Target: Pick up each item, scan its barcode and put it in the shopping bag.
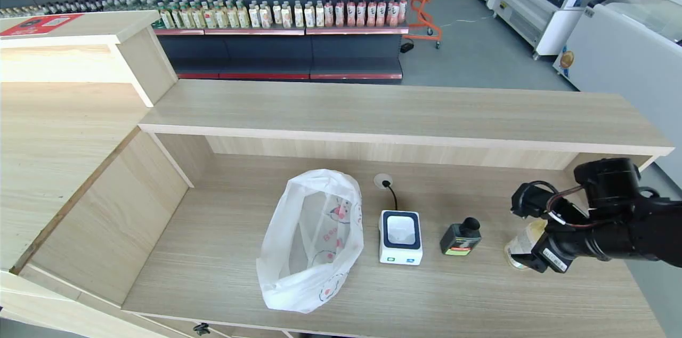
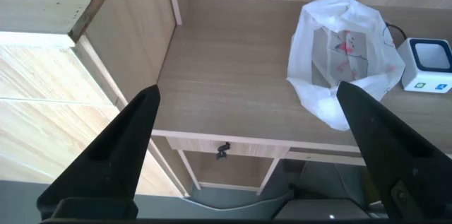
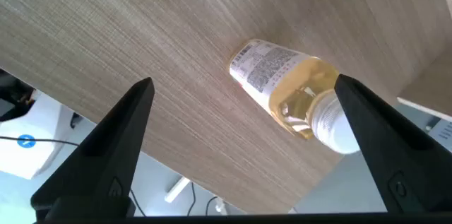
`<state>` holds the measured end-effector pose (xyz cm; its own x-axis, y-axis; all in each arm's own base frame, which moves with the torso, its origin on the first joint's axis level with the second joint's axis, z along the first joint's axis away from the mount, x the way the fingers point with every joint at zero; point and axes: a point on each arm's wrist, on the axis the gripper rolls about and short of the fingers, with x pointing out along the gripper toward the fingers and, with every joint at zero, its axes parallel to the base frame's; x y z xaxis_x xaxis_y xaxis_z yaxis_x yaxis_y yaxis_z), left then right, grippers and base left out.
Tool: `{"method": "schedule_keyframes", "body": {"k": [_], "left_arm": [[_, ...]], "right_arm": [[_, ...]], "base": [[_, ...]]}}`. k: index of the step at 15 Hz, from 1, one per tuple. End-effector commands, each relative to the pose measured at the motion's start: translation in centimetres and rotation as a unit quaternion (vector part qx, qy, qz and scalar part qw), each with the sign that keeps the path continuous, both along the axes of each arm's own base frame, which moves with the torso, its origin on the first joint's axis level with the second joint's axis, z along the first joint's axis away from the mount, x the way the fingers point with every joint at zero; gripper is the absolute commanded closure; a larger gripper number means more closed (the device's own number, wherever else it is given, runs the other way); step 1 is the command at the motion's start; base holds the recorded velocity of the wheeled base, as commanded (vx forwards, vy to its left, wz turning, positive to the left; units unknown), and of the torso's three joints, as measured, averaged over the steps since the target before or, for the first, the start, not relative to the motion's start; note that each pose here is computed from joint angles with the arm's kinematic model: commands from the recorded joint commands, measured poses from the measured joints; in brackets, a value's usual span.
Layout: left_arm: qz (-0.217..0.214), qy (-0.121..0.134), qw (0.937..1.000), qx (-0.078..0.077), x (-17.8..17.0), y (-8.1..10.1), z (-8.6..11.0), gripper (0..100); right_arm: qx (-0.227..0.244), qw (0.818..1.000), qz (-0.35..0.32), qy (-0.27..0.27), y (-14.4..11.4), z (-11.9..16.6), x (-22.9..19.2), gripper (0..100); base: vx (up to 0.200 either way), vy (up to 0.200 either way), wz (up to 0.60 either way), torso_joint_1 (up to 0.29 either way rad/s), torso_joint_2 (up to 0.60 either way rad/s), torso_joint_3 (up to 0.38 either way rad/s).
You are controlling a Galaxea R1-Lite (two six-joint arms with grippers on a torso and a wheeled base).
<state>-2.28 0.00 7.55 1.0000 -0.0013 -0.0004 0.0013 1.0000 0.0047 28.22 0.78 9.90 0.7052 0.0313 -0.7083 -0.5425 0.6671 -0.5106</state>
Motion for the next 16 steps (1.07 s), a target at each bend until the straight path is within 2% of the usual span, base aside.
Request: {"method": "schedule_keyframes", "body": {"k": [1,2,4,6,11,16], "left_arm": [[0.000,0.000,1.0000,0.000,0.0,0.0,0.0,0],[0.000,0.000,1.0000,0.000,0.0,0.0,0.0,0],[0.000,0.000,1.0000,0.000,0.0,0.0,0.0,0],[0.000,0.000,1.0000,0.000,0.0,0.0,0.0,0],[0.000,0.000,1.0000,0.000,0.0,0.0,0.0,0],[0.000,0.000,1.0000,0.000,0.0,0.0,0.0,0]], "right_arm": [[-0.007,0.998,0.026,0.055,0.2,-3.8,1.2,0],[0.014,0.996,0.055,0.068,0.9,-4.7,1.6,0],[0.016,0.995,0.066,0.072,1.3,-5.4,2.6,0],[0.013,0.996,0.078,0.049,1.9,-6.1,4.6,0],[0.028,0.990,0.131,0.036,5.1,-7.2,7.5,0],[0.027,0.987,0.152,0.031,6.9,-8.4,8.5,0]], "base": [[0.000,0.000,0.00,0.000,0.00,0.000],[0.000,0.000,0.00,0.000,0.00,0.000],[0.000,0.000,0.00,0.000,0.00,0.000],[0.000,0.000,0.00,0.000,0.00,0.000],[0.000,0.000,0.00,0.000,0.00,0.000],[0.000,0.000,0.00,0.000,0.00,0.000]]}}
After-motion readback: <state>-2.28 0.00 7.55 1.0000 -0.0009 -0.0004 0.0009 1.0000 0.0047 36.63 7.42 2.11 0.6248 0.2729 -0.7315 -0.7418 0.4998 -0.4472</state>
